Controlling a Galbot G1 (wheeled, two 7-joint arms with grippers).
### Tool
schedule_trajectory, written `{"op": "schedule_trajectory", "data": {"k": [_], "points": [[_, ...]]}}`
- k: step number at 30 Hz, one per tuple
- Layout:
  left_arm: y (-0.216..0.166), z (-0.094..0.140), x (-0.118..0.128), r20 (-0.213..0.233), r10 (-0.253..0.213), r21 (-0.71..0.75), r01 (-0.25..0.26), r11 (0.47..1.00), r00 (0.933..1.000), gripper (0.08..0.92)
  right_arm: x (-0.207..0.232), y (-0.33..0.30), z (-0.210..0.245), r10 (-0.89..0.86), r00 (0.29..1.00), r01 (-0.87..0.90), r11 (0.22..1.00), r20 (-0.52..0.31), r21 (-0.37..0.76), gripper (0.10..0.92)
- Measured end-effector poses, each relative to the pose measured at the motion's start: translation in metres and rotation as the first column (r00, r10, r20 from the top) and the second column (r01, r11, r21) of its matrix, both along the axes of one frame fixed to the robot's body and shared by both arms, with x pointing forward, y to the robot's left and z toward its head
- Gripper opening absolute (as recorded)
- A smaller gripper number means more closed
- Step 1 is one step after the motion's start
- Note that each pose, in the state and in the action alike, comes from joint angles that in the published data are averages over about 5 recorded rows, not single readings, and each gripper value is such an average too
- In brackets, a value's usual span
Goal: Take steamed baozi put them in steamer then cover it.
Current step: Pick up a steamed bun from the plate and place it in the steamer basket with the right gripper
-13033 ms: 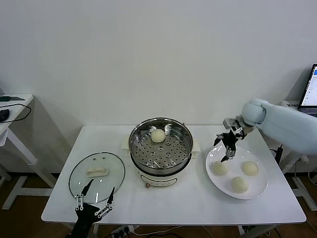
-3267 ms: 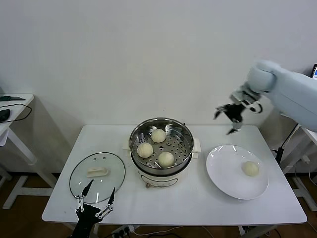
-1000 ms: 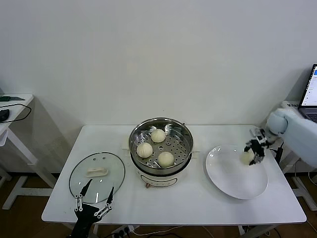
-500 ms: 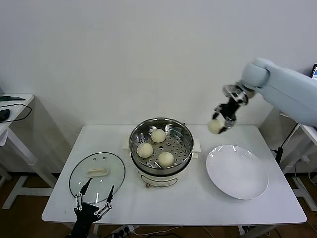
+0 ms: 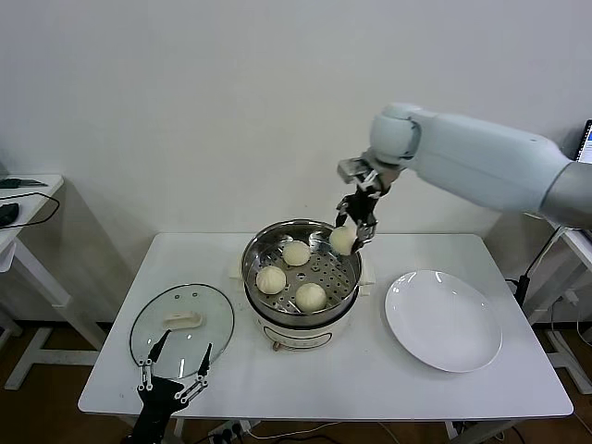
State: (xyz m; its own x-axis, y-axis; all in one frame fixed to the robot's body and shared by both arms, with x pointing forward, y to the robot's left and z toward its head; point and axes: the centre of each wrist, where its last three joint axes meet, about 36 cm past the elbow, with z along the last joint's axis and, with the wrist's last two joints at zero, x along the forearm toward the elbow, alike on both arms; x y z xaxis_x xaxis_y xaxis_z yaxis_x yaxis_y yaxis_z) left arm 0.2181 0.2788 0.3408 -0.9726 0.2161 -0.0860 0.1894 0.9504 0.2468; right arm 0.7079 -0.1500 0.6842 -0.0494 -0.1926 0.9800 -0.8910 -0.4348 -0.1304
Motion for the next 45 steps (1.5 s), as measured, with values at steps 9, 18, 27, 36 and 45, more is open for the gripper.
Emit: {"op": "schedule_trajectory", "data": {"k": [9,18,27,36,45], "points": [[0.000,-0.001,0.000,0.001,0.003,-0.004,-0.003,1.000,1.0000,0.823,0.000,0.021,-0.039,0.009,1.000,-0.010,0.999,-0.011,-0.036,0.665],[0.000,0.002,0.000,0.006,0.002,-0.005,-0.002,1.000,1.0000,0.823,-0.001,0.030,-0.061,0.011,1.000,-0.011,0.998,-0.007,-0.056,0.672],[0.000,0.004,0.000,0.015,0.002,-0.009,-0.002,1.000,0.9999,0.823,-0.001,0.039,-0.075,0.011,1.000,-0.010,0.997,0.007,-0.072,0.689],[0.000,0.004,0.001,0.021,0.002,-0.008,-0.002,1.000,0.9998,0.823,0.000,0.038,-0.081,0.006,1.000,-0.004,0.996,0.016,-0.085,0.711],[0.000,0.005,0.002,0.024,0.004,-0.009,-0.004,1.000,0.9997,0.823,-0.001,0.037,-0.085,0.006,1.000,-0.004,0.996,0.022,-0.089,0.820]]}}
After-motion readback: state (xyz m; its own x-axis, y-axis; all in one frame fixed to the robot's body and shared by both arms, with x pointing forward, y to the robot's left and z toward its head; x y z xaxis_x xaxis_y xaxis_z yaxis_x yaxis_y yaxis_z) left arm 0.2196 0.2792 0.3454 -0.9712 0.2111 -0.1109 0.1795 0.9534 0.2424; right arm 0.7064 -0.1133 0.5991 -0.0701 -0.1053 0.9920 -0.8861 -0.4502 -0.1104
